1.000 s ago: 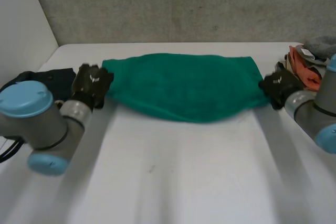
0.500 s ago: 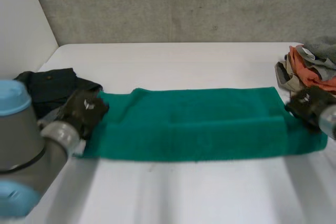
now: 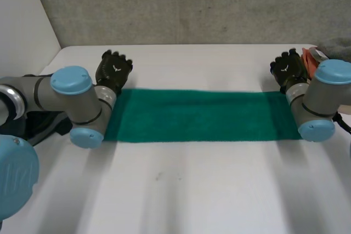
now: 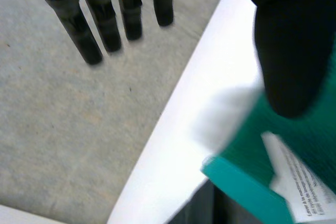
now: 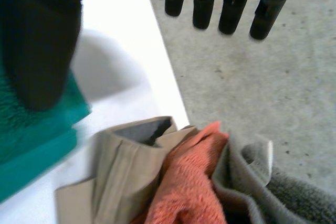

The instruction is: Fold the laundry.

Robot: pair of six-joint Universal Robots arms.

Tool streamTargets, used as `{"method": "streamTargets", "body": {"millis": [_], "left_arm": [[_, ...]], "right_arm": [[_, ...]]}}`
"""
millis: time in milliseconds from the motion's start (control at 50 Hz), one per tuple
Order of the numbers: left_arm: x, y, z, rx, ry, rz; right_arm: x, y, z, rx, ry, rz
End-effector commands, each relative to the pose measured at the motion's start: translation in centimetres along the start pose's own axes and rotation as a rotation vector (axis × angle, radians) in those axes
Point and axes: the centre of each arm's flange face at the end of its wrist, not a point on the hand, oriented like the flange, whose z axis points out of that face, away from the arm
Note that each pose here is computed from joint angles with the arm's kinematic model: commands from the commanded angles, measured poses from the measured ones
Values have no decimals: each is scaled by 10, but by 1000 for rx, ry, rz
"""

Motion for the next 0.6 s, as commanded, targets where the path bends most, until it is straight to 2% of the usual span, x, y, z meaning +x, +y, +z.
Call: {"method": "streamTargets", "body": {"millis": [20,100,160,220,320,420,600], "left_arm": [[-6,-32,-6,83,-32,-42],[-28,-53,-23,106,-47,-105],[-35,-61,-39,101,-37,-154],[-41,-64,-59,89,-22,-200],[-40,-61,-85,58,8,-266],[-32,-53,-100,29,35,-305],[-25,-44,-101,32,28,-307]], "right_arm": [[27,-20,-6,-19,105,92],[53,-40,-37,-1,44,205],[70,-48,-65,3,-57,269],[79,-32,-87,-64,-168,339],[71,-6,-111,-203,-333,451],[70,15,-116,-272,-353,488],[47,46,-103,-287,-353,485]]}}
